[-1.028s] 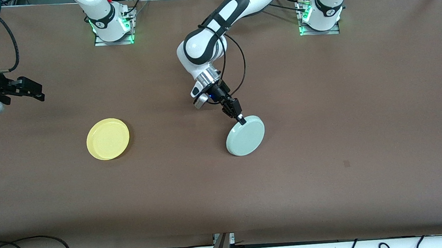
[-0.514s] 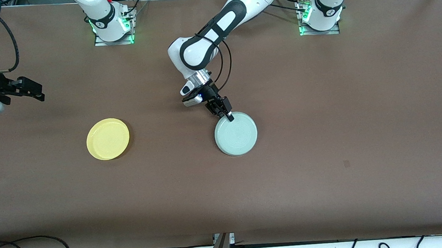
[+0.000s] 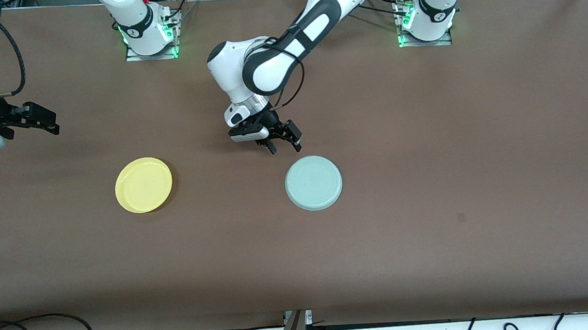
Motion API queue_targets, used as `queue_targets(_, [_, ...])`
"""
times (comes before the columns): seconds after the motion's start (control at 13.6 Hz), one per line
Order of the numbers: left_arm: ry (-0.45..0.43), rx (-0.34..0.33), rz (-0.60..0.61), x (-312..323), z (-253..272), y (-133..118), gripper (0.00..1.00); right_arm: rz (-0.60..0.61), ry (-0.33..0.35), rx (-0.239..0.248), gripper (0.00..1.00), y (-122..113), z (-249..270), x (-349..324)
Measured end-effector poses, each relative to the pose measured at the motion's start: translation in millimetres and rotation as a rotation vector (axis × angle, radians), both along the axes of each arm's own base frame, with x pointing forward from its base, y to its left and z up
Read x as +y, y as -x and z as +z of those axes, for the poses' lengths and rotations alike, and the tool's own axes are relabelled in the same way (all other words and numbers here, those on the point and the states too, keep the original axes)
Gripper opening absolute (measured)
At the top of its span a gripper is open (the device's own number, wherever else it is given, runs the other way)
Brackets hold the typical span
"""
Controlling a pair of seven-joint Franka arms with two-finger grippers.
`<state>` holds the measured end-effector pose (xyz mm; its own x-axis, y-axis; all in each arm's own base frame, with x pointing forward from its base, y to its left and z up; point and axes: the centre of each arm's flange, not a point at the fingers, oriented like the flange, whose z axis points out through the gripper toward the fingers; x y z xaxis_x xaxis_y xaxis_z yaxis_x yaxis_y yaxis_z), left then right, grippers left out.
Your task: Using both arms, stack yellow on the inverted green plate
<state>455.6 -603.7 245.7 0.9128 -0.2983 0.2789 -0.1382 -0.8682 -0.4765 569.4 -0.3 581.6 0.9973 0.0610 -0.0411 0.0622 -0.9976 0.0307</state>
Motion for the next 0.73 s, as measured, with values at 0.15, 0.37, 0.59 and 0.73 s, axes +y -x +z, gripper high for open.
queue_targets(0.15, [0.110, 0.057, 0.088, 20.9, 40.8, -34.7, 1.00, -0.005, 0.000, 0.000, 1.00, -0.1, -0.2, -1.1])
queue_targets(0.37, [0.247, 0.157, 0.115, 89.0, 132.1, -100.9, 1.00, -0.040, 0.000, 0.033, 1.00, -2.7, -14.7, -20.3])
queue_targets(0.59, [0.341, 0.220, 0.119, 194.6, 206.8, -160.4, 1.00, -0.076, -0.001, 0.110, 1.00, -13.5, -62.4, -41.8])
queue_targets(0.73, [0.393, 0.251, 0.134, 277.5, 240.3, -188.1, 1.00, -0.092, -0.030, 0.146, 1.00, -27.8, -106.6, -45.7])
